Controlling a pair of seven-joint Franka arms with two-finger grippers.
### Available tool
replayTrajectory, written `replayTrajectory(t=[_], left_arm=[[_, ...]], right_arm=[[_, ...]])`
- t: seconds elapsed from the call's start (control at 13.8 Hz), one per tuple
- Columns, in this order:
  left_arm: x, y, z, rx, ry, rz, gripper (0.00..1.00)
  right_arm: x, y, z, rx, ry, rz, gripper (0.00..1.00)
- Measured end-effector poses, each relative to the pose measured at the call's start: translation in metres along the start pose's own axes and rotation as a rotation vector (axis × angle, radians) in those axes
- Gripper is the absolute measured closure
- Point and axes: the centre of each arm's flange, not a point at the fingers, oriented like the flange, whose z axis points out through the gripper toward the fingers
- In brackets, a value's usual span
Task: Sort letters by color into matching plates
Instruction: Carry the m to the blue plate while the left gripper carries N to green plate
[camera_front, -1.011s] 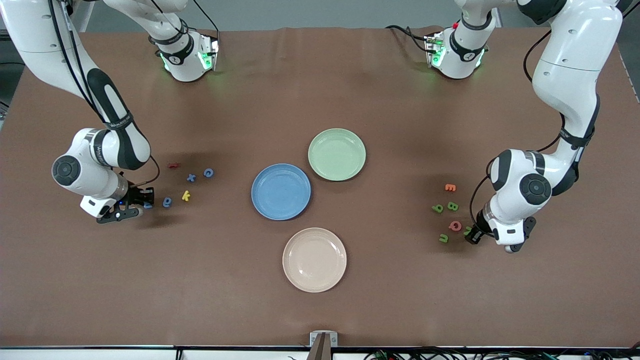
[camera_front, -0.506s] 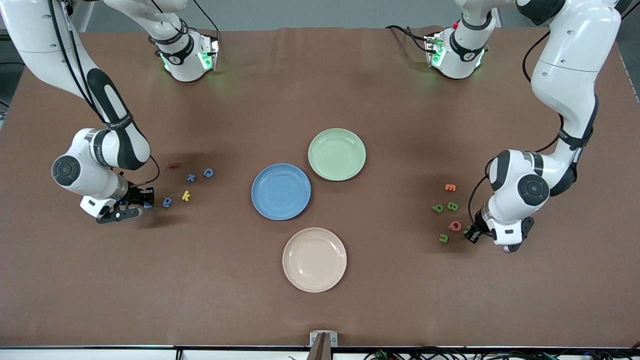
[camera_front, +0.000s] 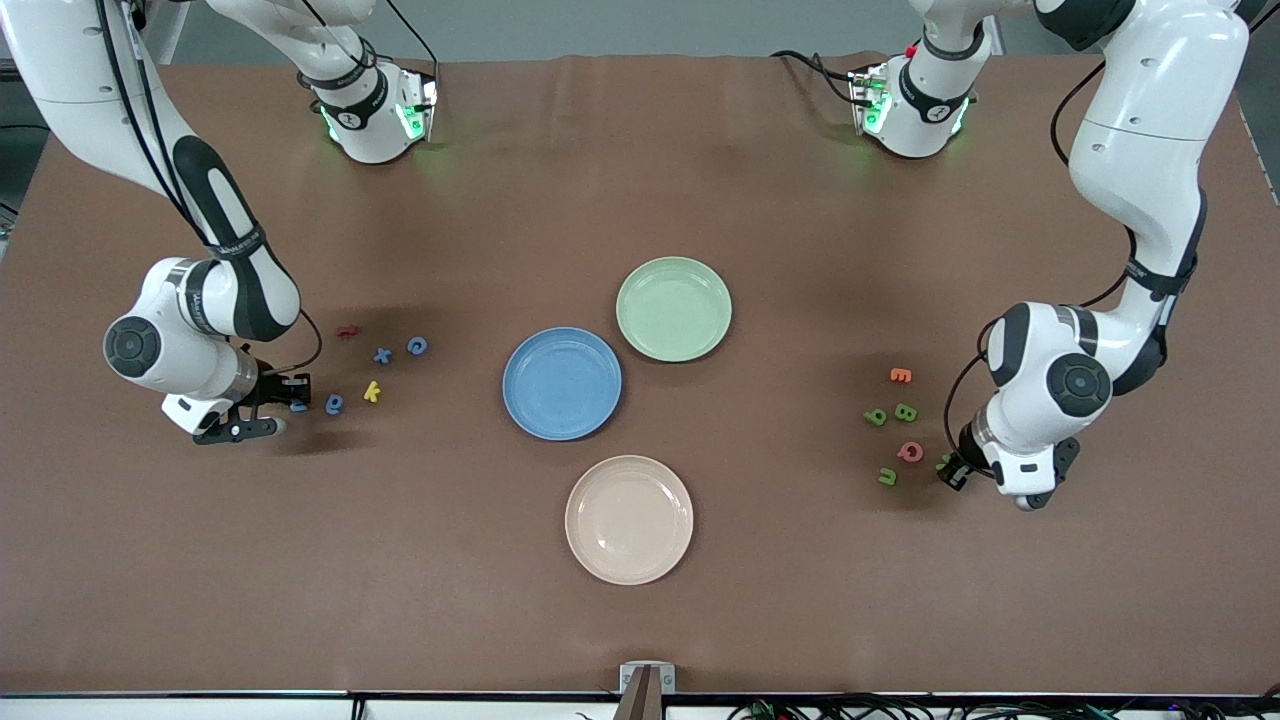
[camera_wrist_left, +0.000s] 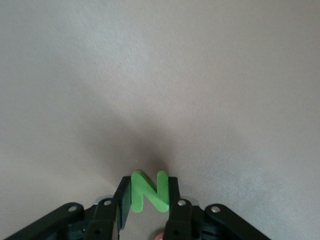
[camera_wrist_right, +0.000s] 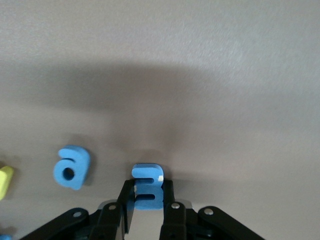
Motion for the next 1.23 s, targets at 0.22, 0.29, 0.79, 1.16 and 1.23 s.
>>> replayTrajectory(t=[0.22,0.29,0.79,1.16,1.23], left_arm=[[0.000,0.012,-0.028,0.024,-0.006,0.013,0.67],[-0.007,0.018,-0.037,0.023,-0.011,0.022,0.67],[-0.091,0.072,-0.102,-0.011,-0.058,0.026,0.67],[-0.171,0.108,-0.124,-0.039,-0.101,-0.009,0.67],[-0.186,0.113,-0.128,-0.047,-0.112,-0.013,0.67]], right_arm=[[0.004,-0.028,-0.018,0.000,-0.014,0.058,0.73],[0.006,-0.038,-0.025,-0.002,-0.016,0.078,0.73],[0.006,-0.096,-0.081,-0.012,0.004,0.243,0.73],[0.002,-0.215,-0.086,-0.016,0.040,0.388,0.73],[-0.002,-0.242,-0.086,0.000,0.043,0.405,0.73]])
